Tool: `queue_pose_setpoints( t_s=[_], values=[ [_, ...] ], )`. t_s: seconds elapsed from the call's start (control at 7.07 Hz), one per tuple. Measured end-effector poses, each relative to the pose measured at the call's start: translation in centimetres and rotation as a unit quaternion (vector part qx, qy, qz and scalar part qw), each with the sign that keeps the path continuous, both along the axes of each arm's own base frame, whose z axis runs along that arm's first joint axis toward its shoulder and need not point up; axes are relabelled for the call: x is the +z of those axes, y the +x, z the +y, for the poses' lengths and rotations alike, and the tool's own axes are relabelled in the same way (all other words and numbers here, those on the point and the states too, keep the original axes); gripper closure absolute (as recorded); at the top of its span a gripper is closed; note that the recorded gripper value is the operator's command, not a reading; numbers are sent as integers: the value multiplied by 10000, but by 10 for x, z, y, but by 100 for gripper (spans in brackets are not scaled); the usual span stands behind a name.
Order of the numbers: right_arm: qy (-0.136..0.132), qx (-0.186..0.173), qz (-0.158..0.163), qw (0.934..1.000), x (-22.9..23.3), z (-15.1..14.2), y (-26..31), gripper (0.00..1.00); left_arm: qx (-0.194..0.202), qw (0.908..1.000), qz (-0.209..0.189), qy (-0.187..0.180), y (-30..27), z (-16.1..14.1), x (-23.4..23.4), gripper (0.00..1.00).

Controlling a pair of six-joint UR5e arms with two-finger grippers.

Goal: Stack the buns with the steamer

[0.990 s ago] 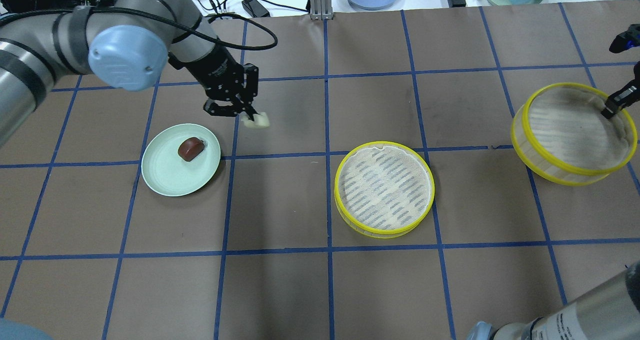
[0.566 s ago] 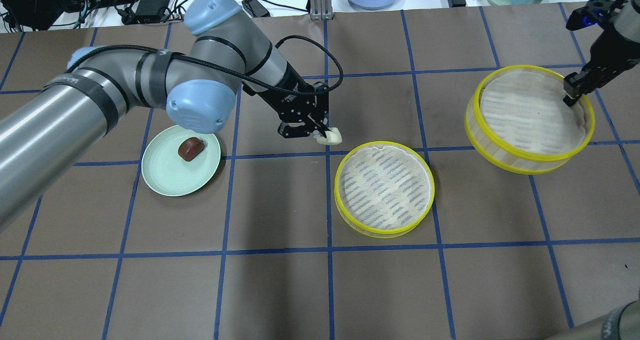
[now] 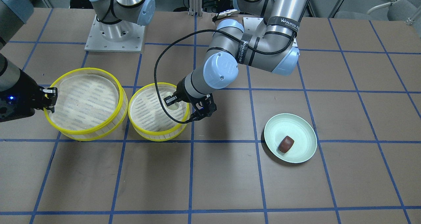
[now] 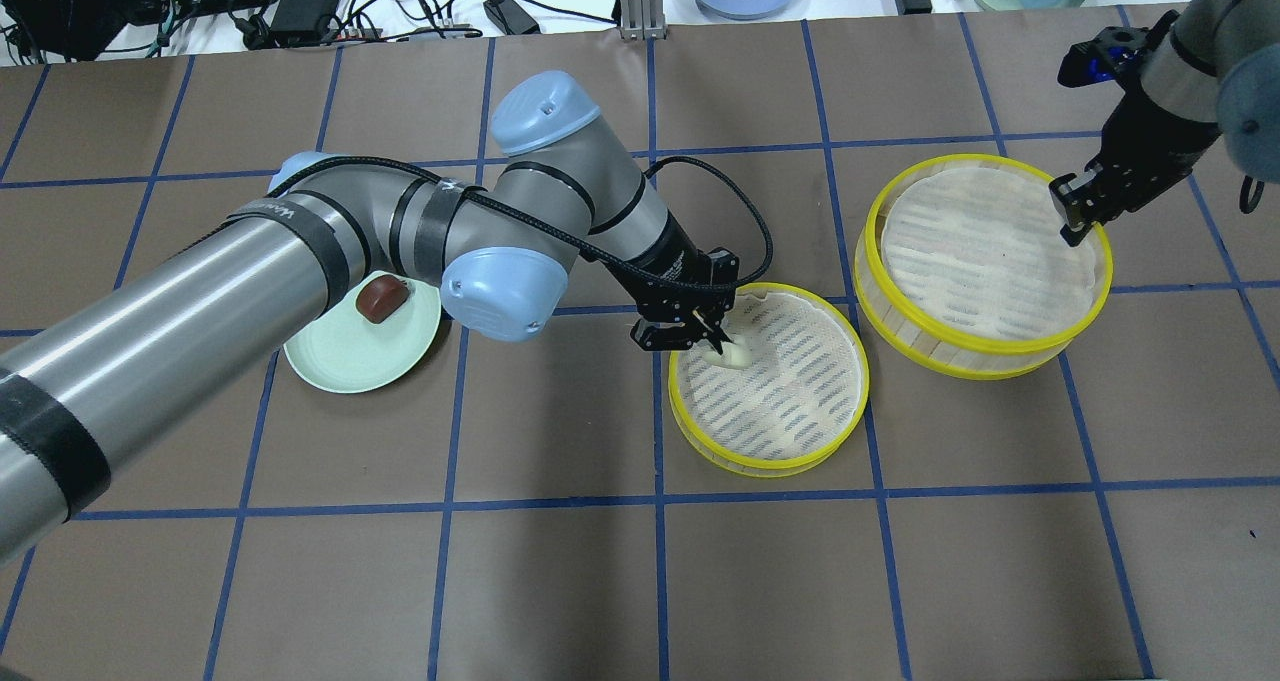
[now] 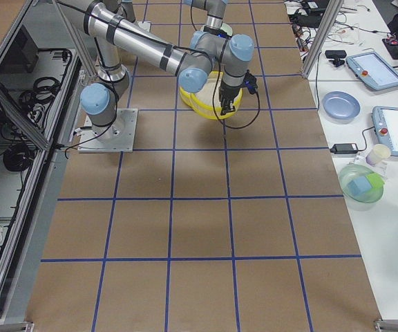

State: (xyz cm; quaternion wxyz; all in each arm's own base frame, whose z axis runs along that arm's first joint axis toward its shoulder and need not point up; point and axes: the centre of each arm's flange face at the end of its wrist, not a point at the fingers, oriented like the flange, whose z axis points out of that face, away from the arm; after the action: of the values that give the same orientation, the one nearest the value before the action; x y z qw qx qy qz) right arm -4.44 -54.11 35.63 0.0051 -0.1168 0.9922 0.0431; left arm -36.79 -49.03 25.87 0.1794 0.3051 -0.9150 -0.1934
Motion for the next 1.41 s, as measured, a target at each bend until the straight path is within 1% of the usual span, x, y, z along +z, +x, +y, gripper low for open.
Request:
queue_pose_setpoints(
  t_s=[0.14,0.42,0.57,0.85,0.99,1.13,1.27,1.41],
  values=[
    [9,-103,47,9999,0,1,14,100,-33,9999,-105,-2,0,0,-4,1],
    [39,-212,127,9997,-1,2,32,100,-101,9982,-554,-183,7,-3,-4,0],
    [73,-250,129,9996,-4,4,36,100,-112,9976,-636,-262,10,-4,1,0],
    [167,-293,122,9994,-13,9,47,100,-114,9971,-654,-363,13,-5,12,1],
    [180,-352,131,9991,-14,10,58,100,-151,9957,-766,-490,17,-8,18,0],
    [188,-477,136,9986,-16,12,76,100,-366,9900,-1092,-819,32,-20,29,0],
    [229,-562,139,9981,-21,15,99,100,-721,9809,-1400,-1140,58,-37,43,0],
    [288,-646,148,9974,-29,21,119,100,-1043,9736,-1524,-1342,96,-57,58,0]
  ],
)
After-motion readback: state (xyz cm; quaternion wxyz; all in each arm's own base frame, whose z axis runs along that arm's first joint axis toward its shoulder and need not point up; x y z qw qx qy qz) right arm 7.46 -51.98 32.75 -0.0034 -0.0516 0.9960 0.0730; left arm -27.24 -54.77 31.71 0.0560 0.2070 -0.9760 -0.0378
